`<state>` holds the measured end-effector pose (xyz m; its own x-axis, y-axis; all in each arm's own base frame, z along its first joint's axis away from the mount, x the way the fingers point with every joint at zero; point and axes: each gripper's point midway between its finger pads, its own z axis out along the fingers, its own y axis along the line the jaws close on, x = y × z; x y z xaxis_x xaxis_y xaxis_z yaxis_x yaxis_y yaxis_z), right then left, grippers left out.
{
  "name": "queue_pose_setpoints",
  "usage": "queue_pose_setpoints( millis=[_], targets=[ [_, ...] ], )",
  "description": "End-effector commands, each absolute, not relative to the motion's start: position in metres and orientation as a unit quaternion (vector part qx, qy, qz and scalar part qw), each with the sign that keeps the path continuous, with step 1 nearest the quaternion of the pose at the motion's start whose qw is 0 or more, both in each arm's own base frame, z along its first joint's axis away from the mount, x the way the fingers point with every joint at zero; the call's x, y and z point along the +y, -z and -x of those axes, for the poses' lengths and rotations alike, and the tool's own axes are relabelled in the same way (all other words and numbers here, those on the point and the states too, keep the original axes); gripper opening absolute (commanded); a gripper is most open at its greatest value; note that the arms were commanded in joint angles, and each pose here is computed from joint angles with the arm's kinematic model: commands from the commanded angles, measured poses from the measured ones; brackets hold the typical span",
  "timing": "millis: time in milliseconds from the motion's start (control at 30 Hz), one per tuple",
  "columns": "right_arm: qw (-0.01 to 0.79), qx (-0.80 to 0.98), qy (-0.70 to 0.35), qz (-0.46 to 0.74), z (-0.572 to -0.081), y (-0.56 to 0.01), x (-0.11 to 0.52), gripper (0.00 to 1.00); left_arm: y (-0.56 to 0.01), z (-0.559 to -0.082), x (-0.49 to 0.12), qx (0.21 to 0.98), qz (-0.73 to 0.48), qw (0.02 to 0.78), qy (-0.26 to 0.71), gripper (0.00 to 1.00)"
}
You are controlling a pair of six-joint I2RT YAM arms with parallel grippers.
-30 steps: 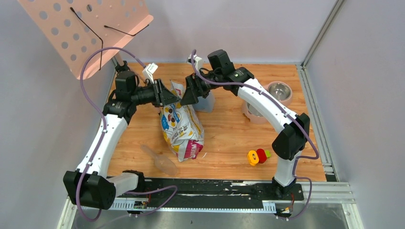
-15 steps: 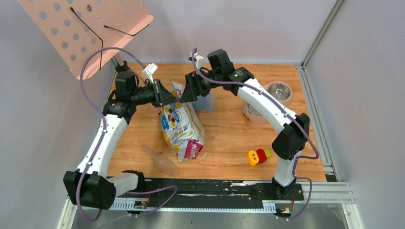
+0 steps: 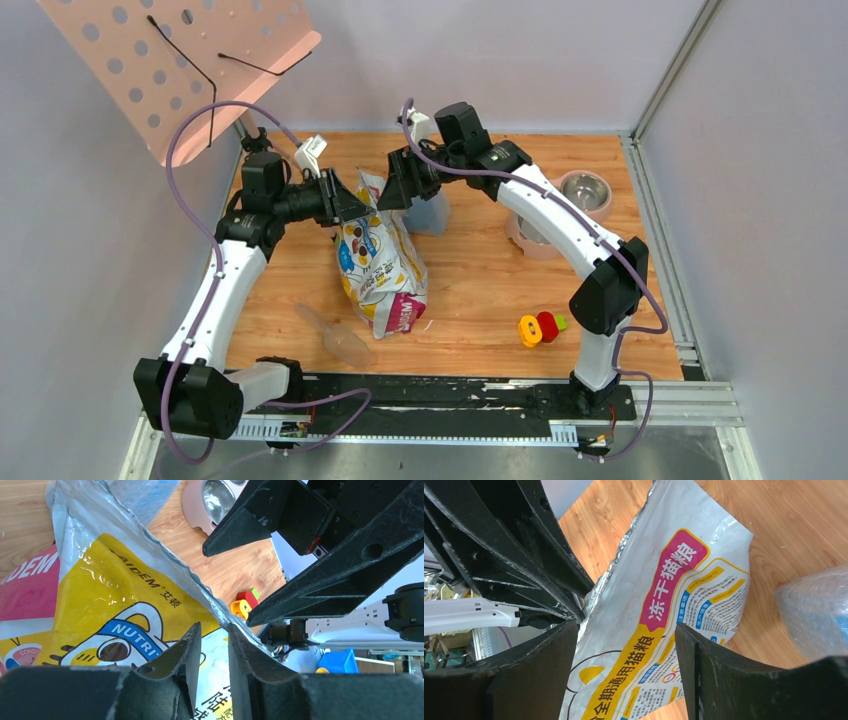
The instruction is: Serve the pet food
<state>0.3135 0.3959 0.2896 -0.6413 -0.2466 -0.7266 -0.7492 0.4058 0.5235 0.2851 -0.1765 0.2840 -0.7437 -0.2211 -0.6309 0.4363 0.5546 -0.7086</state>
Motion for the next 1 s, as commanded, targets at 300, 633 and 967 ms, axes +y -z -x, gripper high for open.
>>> queue_pose_setpoints(
  millis=[300, 633, 967],
  targets=[
    [0.291, 0.771, -0.461, 0.330, -0.309, -0.300, 0.406, 0.71, -0.283, -0.285, -0.173, 0.809, -0.058, 0.354, 0.465, 0.39],
    [0.296, 0.786, -0.438, 0.321, -0.315, -0.290, 0.403, 0.72, -0.283, -0.285, -0.174, 0.809, -0.059, 0.354, 0.466, 0.38],
    [0.313, 0.805, -0.398, 0.310, -0.327, -0.276, 0.395, 0.66, -0.282, -0.286, -0.172, 0.810, -0.053, 0.355, 0.463, 0.38]
  ],
)
